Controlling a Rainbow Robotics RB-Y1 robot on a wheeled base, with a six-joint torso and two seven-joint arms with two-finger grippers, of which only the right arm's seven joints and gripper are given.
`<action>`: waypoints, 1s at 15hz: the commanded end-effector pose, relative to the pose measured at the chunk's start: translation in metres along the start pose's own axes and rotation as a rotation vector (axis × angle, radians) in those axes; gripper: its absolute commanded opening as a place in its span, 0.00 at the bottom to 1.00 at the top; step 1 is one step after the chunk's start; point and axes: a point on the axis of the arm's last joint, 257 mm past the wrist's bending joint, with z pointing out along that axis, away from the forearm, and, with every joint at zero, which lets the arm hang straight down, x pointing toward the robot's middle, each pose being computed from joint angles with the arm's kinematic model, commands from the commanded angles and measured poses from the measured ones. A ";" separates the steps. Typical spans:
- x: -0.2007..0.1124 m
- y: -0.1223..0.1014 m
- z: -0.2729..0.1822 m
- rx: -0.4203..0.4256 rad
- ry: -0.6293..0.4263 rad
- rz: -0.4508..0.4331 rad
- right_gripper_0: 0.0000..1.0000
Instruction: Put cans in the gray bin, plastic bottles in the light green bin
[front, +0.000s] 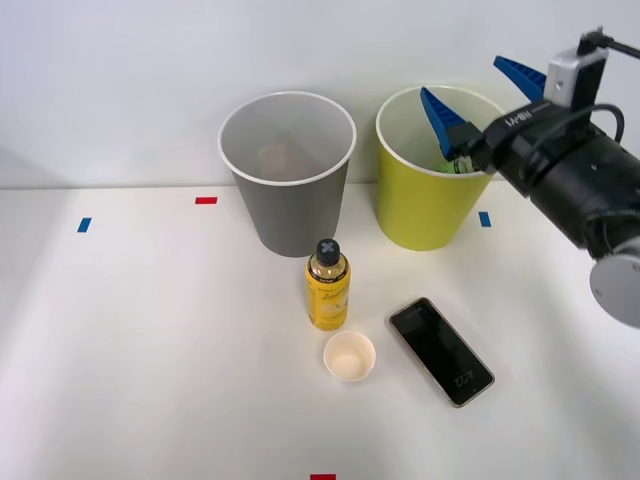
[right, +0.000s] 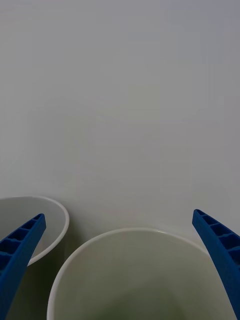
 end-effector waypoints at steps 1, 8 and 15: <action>-0.004 0.009 -0.060 0.031 -0.073 0.061 1.00; 0.040 -0.003 -0.165 0.262 -0.072 0.171 1.00; 0.104 0.005 -0.241 0.533 0.032 0.298 1.00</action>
